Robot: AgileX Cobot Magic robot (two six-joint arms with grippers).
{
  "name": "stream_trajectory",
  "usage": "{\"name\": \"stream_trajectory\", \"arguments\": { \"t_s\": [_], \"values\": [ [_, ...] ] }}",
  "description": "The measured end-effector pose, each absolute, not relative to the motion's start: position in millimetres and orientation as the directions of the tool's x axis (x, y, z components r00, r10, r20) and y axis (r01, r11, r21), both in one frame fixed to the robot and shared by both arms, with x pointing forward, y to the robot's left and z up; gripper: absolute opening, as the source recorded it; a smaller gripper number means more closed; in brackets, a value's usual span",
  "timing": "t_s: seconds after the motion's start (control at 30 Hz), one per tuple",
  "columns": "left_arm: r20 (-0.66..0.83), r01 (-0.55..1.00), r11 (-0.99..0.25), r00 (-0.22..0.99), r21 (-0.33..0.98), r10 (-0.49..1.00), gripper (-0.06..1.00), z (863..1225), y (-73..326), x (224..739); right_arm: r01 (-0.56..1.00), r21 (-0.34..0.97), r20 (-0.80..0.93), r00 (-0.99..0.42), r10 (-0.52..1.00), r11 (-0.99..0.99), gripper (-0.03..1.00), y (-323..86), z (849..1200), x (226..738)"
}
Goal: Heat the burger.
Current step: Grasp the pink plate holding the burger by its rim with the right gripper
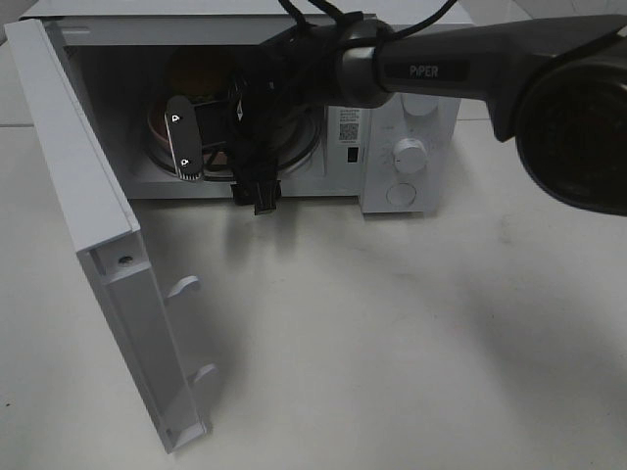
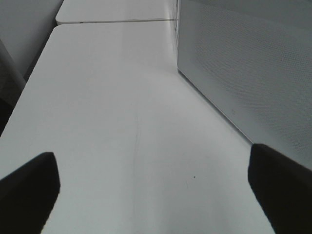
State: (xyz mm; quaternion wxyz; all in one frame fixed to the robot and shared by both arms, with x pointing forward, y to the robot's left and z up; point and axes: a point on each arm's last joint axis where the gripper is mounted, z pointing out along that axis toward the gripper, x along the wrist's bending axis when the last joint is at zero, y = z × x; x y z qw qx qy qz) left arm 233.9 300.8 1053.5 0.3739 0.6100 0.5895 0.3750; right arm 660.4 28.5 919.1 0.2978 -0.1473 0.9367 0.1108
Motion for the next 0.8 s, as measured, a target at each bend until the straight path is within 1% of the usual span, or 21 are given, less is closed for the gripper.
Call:
{"name": "stream_trajectory", "arguments": {
  "t_s": [0.2,0.23,0.27,0.3,0.33,0.37,0.4,0.43,0.47,0.5,0.6,0.77,0.8],
  "values": [
    [0.017,0.439,-0.025,0.024,0.898,1.000,0.99,1054,301,234,-0.313,0.151,-0.585,-0.793,-0.170,0.938,0.84,33,916,668],
    [0.017,0.439,-0.025,0.024,0.898,1.000,0.99,1054,301,234,-0.306,0.160,-0.578,-0.799,-0.162,0.939,0.81,34,913,668],
    [0.017,0.439,-0.025,0.024,0.898,1.000,0.99,1054,301,234,-0.306,0.160,-0.578,-0.799,-0.162,0.939,0.81,34,913,668],
    [0.017,0.439,-0.025,0.024,0.898,1.000,0.99,1054,301,234,-0.297,0.166,-0.569,-0.808,-0.155,0.940,0.74,33,909,669],
    [0.017,0.439,-0.025,0.024,0.898,1.000,0.99,1054,301,234,-0.295,0.168,-0.566,-0.810,-0.153,0.941,0.69,33,908,669],
    [0.017,0.439,-0.025,0.024,0.898,1.000,0.99,1054,301,234,-0.295,0.168,-0.566,-0.810,-0.153,0.941,0.69,33,908,669],
    [0.017,0.439,-0.025,0.024,0.898,1.000,0.99,1054,301,234,-0.292,0.164,-0.557,-0.816,-0.156,0.942,0.58,33,904,669],
    [0.017,0.439,-0.025,0.024,0.898,1.000,0.99,1054,301,234,-0.292,0.164,-0.557,-0.816,-0.156,0.942,0.58,33,904,669],
    [0.017,0.439,-0.025,0.024,0.898,1.000,0.99,1054,301,234,-0.294,0.168,-0.564,-0.812,-0.153,0.941,0.42,33,904,670],
    [0.017,0.439,-0.025,0.024,0.898,1.000,0.99,1054,301,234,-0.293,0.167,-0.561,-0.814,-0.154,0.942,0.38,33,904,670],
    [0.017,0.439,-0.025,0.024,0.898,1.000,0.99,1054,301,234,-0.294,0.169,-0.561,-0.814,-0.154,0.941,0.36,34,906,669],
    [0.017,0.439,-0.025,0.024,0.898,1.000,0.99,1054,301,234,-0.287,0.184,-0.553,-0.821,-0.143,0.940,0.35,35,907,668],
    [0.017,0.439,-0.025,0.024,0.898,1.000,0.99,1054,301,234,-0.282,0.184,-0.544,-0.827,-0.142,0.941,0.33,34,909,667]
  ]
}}
